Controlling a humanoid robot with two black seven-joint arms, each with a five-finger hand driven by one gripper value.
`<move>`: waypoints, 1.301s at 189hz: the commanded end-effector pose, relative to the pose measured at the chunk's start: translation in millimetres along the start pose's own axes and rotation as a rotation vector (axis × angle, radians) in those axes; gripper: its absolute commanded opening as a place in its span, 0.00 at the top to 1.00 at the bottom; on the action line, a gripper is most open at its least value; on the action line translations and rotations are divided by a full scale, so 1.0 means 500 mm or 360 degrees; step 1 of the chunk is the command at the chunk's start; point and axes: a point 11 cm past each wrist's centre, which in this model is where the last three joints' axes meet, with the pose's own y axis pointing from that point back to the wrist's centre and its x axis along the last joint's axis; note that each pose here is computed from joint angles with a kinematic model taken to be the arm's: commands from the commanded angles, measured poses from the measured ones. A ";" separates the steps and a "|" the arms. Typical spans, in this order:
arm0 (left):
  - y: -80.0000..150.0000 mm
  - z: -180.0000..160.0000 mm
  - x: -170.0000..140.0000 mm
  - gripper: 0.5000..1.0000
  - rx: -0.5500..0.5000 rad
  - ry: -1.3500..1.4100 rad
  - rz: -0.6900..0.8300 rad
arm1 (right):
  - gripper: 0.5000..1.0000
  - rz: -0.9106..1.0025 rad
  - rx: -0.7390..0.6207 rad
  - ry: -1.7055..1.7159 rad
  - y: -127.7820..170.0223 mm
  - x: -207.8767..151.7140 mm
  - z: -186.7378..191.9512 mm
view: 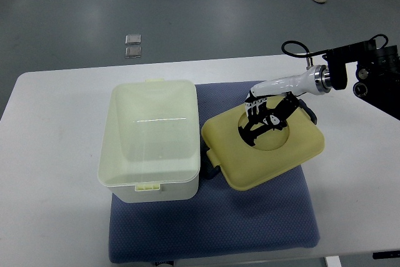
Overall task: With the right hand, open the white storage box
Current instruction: 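Lower the held lid onto the cushion beside the box, then release the lid handle and withdraw the right hand upward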
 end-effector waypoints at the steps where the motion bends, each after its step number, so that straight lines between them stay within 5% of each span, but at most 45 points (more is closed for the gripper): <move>1: 0.000 0.001 0.000 0.00 -0.0001 0.0000 0.0000 | 1.00 0.0022 0.0026 0.0013 -0.013 0.001 -0.011; 68: 0.000 -0.001 0.000 0.00 0.0001 0.0000 0.0000 | 1.00 0.0027 0.0067 -0.0010 -0.042 -0.018 -0.021; 69: 0.000 -0.001 -0.001 0.00 0.0001 0.0000 -0.0002 | 0.90 0.0030 0.0061 -0.0017 -0.042 -0.019 -0.018; 70: 0.000 -0.001 -0.001 0.00 0.0001 0.0000 -0.0002 | 0.90 0.0030 0.0061 -0.0017 -0.042 -0.019 -0.018; 71: 0.000 -0.001 0.000 0.00 0.0001 0.0000 0.0000 | 0.66 0.0031 0.0057 -0.0020 -0.042 -0.020 -0.015; 72: 0.000 -0.001 0.000 0.00 0.0001 0.0000 0.0000 | 0.66 0.0031 0.0057 -0.0020 -0.042 -0.020 -0.015; 73: 0.000 -0.001 0.000 0.00 0.0001 0.0000 0.0000 | 0.41 0.0036 0.0058 -0.0021 -0.042 -0.019 -0.015; 74: 0.000 -0.001 0.000 0.00 0.0001 0.0000 0.0000 | 0.41 0.0036 0.0058 -0.0021 -0.042 -0.019 -0.015; 75: 0.000 -0.001 -0.001 0.00 0.0001 0.0000 -0.0002 | 0.18 0.0041 0.0055 -0.0026 -0.042 -0.019 -0.013; 76: 0.000 -0.001 -0.001 0.00 0.0001 0.0000 -0.0002 | 0.17 0.0041 0.0055 -0.0026 -0.042 -0.019 -0.013; 77: 0.000 0.001 -0.001 0.00 -0.0001 -0.0001 -0.0002 | 0.05 0.0043 0.0054 -0.0028 -0.042 -0.018 -0.012; 246: 0.000 0.000 -0.006 0.00 0.0001 -0.0010 -0.0013 | 0.07 0.0132 -0.0092 -0.0307 0.036 0.004 0.089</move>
